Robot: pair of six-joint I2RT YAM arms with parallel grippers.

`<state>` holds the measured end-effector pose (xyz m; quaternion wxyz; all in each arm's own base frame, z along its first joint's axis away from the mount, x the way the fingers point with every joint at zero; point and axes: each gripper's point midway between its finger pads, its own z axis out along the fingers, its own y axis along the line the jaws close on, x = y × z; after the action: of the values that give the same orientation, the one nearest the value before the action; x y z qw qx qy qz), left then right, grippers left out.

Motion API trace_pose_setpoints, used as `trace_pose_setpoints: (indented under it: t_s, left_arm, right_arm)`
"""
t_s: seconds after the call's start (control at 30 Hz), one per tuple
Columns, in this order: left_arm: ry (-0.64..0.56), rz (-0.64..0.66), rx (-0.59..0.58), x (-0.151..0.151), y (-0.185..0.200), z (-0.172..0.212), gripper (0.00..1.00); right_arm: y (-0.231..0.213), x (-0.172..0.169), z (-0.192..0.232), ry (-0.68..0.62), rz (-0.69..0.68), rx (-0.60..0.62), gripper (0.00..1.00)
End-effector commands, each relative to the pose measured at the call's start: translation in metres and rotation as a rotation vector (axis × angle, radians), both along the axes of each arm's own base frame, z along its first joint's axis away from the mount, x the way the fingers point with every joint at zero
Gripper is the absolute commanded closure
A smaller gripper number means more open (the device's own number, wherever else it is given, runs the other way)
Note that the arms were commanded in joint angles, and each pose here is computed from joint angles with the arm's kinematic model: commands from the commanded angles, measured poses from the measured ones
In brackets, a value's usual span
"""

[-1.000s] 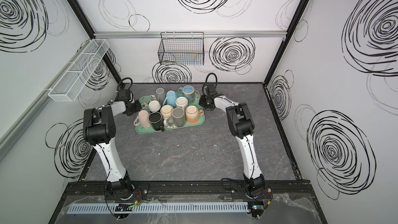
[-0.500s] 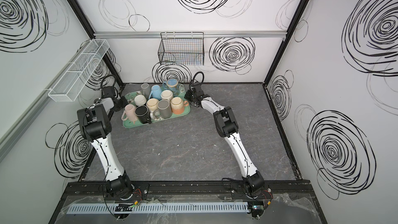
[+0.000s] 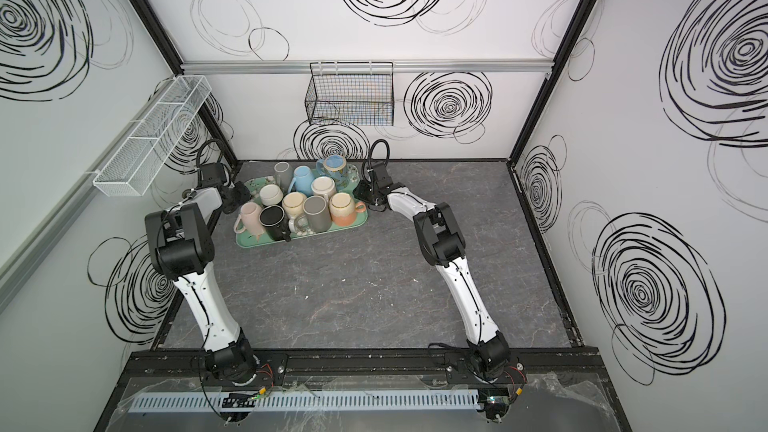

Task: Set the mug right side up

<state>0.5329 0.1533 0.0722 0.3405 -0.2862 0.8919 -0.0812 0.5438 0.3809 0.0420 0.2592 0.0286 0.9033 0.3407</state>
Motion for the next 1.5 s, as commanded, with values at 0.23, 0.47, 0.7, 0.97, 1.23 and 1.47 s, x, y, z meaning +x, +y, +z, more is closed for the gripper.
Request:
trace_pose_setpoints:
  t_s: [0.23, 0.47, 0.7, 0.97, 1.23, 1.47]
  left_arm:
    - [-0.145, -0.139, -0.058, -0.019, -0.055, 0.083, 0.59]
    - [-0.117, -0.272, -0.044, -0.054, -0.109, 0.099, 0.59]
    - [-0.141, -0.413, -0.024, -0.092, -0.177, 0.121, 0.57]
    - [-0.133, -0.636, -0.026, -0.149, -0.280, 0.114, 0.56]
    - [-0.098, -0.660, -0.019, -0.185, -0.300, 0.090, 0.55]
    - [-0.097, -0.626, 0.006, -0.206, -0.288, 0.076, 0.55]
  right_arm:
    - [-0.043, -0.043, 0.079, -0.163, 0.243, -0.004, 0.54]
    - [-0.092, -0.056, 0.087, -0.343, 0.365, -0.246, 0.42]
    - [-0.084, -0.084, 0.060, -0.566, 0.664, -0.551, 0.40]
    - [-0.052, -0.083, 0.041, -0.723, 0.862, -0.816, 0.39]
    - [-0.028, -0.072, 0.027, -0.773, 0.960, -0.905, 0.40]
    - [-0.022, -0.080, 0.019, -0.762, 1.043, -0.948, 0.54]
